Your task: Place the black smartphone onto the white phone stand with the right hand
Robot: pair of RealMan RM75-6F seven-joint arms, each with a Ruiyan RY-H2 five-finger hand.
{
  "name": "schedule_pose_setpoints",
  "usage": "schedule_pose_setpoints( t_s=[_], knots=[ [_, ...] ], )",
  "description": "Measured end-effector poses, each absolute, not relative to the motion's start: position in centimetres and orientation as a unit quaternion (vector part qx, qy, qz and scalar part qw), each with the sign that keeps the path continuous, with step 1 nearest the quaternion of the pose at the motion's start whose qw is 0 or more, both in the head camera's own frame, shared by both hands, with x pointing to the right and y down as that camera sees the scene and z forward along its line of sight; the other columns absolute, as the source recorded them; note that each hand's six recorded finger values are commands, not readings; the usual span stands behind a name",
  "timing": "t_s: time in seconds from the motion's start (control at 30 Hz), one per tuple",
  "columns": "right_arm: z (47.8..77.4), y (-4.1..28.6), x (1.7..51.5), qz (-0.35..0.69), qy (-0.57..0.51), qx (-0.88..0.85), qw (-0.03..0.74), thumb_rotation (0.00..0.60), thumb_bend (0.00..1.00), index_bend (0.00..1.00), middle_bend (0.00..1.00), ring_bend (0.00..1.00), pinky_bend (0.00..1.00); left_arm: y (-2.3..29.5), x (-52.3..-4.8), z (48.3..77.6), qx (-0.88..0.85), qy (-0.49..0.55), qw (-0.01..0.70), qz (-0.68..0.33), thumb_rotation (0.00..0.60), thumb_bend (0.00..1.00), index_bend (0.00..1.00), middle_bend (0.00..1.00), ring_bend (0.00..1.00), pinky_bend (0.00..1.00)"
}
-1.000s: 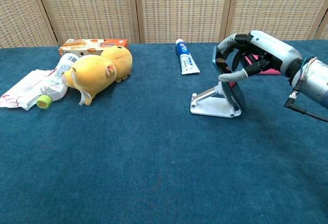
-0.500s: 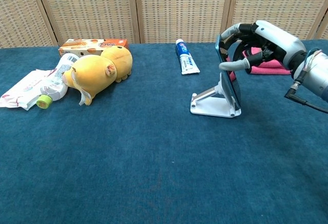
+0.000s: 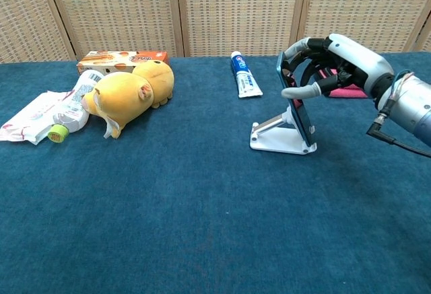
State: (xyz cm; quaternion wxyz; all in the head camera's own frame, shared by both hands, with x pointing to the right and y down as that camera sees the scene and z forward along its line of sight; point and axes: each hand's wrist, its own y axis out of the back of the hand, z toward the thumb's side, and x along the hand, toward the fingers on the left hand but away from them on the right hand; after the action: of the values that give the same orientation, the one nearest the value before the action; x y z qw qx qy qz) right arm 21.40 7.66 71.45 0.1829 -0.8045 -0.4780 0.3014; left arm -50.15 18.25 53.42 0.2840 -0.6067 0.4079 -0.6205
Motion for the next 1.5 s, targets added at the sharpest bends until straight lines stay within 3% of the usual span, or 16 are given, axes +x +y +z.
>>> schedule_pose_setpoints(
  t_s=[0.2,0.3,0.43,0.53,0.77,0.97,1.3,1.5],
  knots=[
    [71.6,7.9,21.2,0.301,-0.473,-0.807,0.184,0.600,0.40,0.47,0.55,0.49,0.28,18.3,-50.1,53.4,-0.607,0.407,0.285,-0.620,0.600,0.00,0.00,0.00,0.00,0.00],
    [71.6,8.0,21.2,0.302,-0.465,-0.812,0.183,0.600,0.29,0.34,0.39,0.37,0.28,18.3,-50.1,53.4,-0.607,0.408,0.285,-0.620,0.600,0.00,0.00,0.00,0.00,0.00],
    [71.6,8.2,21.2,0.299,-0.451,-0.823,0.174,0.600,0.04,0.08,0.11,0.14,0.22,18.3,-50.1,53.4,-0.607,0.406,0.285,-0.621,0.600,0.00,0.00,0.00,0.00,0.00],
    [71.5,8.3,21.2,0.294,-0.444,-0.830,0.168,0.600,0.00,0.03,0.03,0.08,0.19,18.3,-50.1,53.4,-0.607,0.406,0.285,-0.621,0.600,0.00,0.00,0.00,0.00,0.00],
    [71.1,8.2,21.2,0.290,-0.442,-0.831,0.172,0.600,0.00,0.01,0.00,0.02,0.14,18.4,-50.1,53.4,-0.607,0.406,0.285,-0.620,0.600,0.00,0.00,0.00,0.00,0.00],
    [70.3,8.1,21.8,0.289,-0.438,-0.832,0.181,0.600,0.00,0.00,0.00,0.00,0.03,18.3,-50.1,53.3,-0.609,0.408,0.285,-0.618,0.600,0.00,0.00,0.00,0.00,0.00],
    [65.8,8.3,26.1,0.312,-0.418,-0.818,0.241,0.600,0.00,0.00,0.00,0.00,0.00,18.4,-50.2,52.8,-0.600,0.415,0.296,-0.616,0.600,0.00,0.00,0.00,0.00,0.00],
    [62.0,11.1,32.2,0.384,-0.395,-0.775,0.309,0.600,0.00,0.00,0.00,0.00,0.00,18.9,-49.8,52.2,-0.595,0.419,0.319,-0.607,0.600,0.00,0.00,0.00,0.00,0.00]
  ],
)
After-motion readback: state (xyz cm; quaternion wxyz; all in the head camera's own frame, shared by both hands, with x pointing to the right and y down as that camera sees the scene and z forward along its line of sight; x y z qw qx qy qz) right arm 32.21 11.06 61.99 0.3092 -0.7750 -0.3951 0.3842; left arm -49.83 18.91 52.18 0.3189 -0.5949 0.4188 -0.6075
